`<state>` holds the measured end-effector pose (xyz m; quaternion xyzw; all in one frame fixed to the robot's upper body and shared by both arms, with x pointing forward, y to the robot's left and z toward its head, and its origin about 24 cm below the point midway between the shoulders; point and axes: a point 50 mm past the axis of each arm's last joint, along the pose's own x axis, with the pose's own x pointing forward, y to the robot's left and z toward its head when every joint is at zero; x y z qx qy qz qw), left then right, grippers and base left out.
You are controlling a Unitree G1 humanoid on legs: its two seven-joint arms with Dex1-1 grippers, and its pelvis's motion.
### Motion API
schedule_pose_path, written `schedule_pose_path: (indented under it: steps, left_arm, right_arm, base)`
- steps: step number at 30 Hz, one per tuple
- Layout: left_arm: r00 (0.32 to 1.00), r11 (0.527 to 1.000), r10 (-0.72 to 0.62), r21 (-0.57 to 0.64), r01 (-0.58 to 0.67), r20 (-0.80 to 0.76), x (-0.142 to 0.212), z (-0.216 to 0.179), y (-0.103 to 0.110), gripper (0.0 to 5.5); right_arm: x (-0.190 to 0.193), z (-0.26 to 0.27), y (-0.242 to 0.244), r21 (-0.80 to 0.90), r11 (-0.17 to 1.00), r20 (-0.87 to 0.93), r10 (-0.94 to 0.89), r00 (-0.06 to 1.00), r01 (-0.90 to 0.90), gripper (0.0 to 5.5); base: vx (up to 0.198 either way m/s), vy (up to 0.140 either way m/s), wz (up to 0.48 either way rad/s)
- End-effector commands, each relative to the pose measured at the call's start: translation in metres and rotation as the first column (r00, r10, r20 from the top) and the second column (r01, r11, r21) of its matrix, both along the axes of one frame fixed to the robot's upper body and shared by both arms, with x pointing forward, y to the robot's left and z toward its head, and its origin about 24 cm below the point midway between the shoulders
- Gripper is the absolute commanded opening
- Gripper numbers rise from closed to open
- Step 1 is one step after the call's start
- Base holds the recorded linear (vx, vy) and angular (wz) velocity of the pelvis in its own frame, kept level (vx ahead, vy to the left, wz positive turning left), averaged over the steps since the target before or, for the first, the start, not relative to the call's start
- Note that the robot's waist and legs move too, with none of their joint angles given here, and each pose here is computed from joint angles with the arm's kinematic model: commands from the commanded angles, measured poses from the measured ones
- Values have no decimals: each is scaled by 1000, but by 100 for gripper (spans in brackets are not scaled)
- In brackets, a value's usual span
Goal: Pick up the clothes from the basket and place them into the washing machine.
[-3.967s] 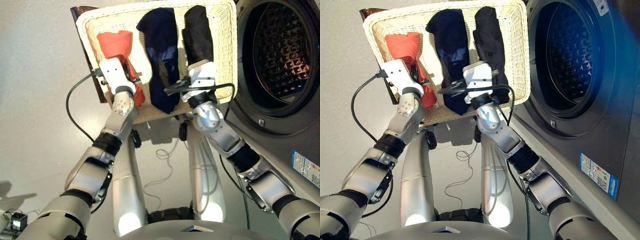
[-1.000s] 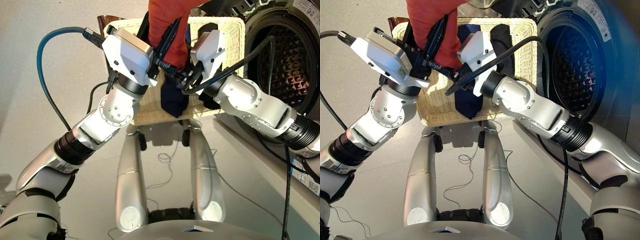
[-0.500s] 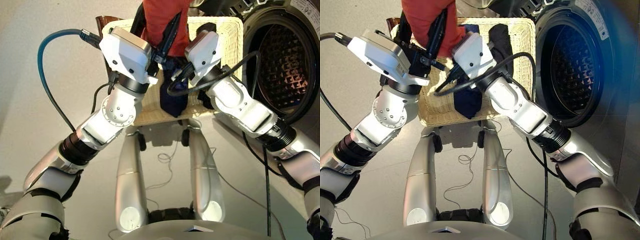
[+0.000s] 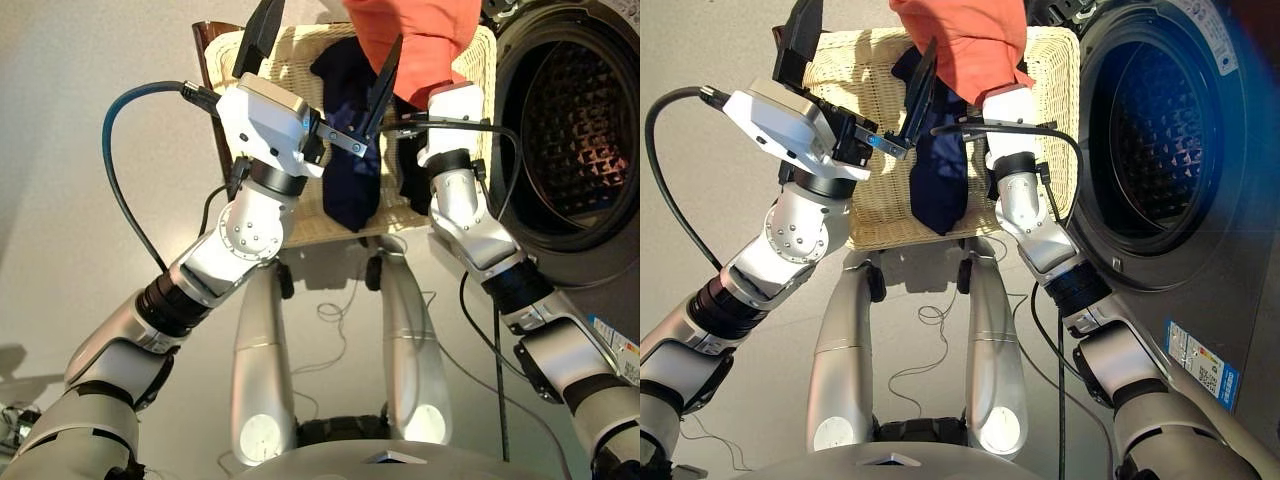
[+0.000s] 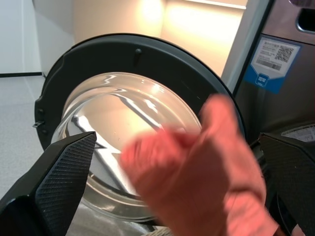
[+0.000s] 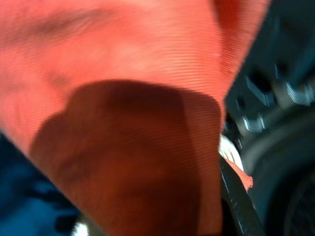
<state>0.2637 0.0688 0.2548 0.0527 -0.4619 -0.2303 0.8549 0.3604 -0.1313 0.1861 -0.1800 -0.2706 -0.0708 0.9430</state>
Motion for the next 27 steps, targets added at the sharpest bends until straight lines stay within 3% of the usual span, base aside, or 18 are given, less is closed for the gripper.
schedule_pose_path:
  steps: [1, 8, 17, 27]
  left_arm:
    - [975, 987, -128, -70, 143, 184, -32, 21, -12, 550]
    - [972, 984, -148, -75, 164, 181, -34, 20, -17, 550]
    - [966, 972, -176, -120, 201, 190, -37, 25, -22, 550]
    - [965, 971, -184, -117, 207, 187, -37, 27, -20, 550]
  right_arm:
    - [-4, 33, -17, 77, 994, 195, -95, 976, 81, 0]
    - [9, -1, -50, 344, 901, 23, -288, 957, 263, 0]
    - [5, 10, -127, 674, 601, -44, -547, 836, 429, 0]
    - [-29, 16, -216, 788, 305, -139, -758, 638, 534, 0]
  base:
    - [0, 0, 0]
    - [0, 0, 0]
    - [0, 0, 0]
    - [-12, 1, 141]
